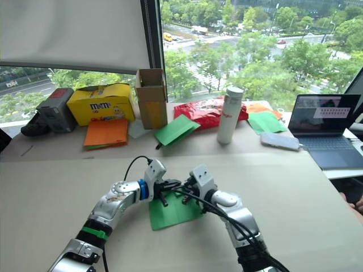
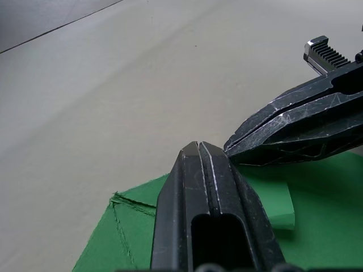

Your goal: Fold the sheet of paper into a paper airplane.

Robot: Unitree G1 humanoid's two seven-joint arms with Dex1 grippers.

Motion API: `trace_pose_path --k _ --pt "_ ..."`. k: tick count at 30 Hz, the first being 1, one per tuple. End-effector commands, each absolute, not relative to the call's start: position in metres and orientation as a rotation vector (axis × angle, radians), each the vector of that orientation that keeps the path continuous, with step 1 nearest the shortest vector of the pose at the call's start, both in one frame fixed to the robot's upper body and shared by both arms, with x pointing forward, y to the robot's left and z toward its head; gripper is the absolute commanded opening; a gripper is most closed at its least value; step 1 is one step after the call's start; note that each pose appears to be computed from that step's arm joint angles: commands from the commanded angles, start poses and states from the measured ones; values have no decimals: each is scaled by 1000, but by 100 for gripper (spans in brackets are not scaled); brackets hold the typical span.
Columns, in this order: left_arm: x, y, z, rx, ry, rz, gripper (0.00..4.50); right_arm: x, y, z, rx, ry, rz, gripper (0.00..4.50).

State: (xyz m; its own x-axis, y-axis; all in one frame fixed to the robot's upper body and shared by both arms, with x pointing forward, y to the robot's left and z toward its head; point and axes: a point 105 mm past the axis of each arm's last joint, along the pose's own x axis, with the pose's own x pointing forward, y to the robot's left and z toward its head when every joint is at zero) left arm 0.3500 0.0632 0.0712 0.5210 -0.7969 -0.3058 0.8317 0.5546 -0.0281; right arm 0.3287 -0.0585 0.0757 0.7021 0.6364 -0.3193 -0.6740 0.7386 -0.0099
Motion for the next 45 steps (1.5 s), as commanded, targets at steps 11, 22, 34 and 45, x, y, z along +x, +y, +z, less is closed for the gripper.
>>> trace_pose_path --k 11,22,34,45 --pt "345 64 55 93 394 -976 0 307 -142 85 -142 325 584 2" --pt "341 67 58 94 401 -963 0 319 -69 101 -203 266 794 2" --pt "341 118 101 -120 357 -786 0 312 -52 60 -200 416 860 2" --pt "311 179 112 -510 413 -490 312 311 -38 58 -204 430 932 0"
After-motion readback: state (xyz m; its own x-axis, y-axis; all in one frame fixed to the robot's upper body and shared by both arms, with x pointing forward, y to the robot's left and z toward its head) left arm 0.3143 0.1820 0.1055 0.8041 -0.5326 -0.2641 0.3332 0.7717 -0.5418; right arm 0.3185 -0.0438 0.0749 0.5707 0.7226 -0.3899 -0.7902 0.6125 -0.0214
